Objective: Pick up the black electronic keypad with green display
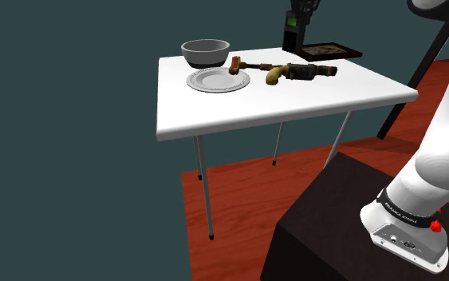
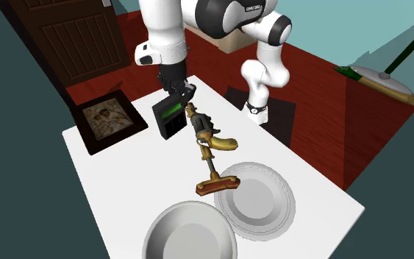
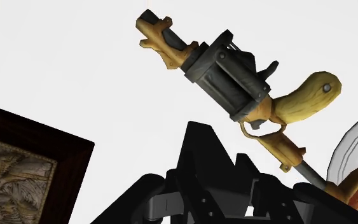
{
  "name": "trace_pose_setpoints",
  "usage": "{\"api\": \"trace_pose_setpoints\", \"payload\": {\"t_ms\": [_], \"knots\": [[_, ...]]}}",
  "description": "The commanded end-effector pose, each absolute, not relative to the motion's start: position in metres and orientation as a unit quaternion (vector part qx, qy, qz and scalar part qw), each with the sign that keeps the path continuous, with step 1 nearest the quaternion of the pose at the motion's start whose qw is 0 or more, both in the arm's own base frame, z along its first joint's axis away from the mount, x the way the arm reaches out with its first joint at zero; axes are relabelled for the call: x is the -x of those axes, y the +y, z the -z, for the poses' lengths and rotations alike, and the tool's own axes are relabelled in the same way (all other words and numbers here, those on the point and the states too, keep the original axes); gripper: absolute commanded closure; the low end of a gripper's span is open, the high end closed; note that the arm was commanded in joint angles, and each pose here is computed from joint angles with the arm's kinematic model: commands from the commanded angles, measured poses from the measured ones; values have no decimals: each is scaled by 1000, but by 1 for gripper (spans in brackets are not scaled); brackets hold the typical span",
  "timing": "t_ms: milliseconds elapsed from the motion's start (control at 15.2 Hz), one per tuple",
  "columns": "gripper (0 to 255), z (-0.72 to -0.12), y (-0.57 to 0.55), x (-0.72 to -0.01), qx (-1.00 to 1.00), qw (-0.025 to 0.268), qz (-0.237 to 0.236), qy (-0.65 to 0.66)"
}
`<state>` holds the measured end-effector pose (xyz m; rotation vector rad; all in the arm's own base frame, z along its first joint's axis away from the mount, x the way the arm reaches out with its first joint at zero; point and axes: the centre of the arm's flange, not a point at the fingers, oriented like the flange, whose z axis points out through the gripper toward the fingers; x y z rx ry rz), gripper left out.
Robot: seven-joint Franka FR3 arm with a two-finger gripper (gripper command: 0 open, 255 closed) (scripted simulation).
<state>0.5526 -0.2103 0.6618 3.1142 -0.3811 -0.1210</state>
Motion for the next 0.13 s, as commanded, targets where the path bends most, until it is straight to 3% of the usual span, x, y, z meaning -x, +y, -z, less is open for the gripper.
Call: {"api": "trace_pose_setpoints", "payload": {"t_ms": [0, 66], "knots": [[255, -670, -211, -553, -992, 1, 38, -121], [255, -670, -211, -553, -992, 1, 38, -121]]}}
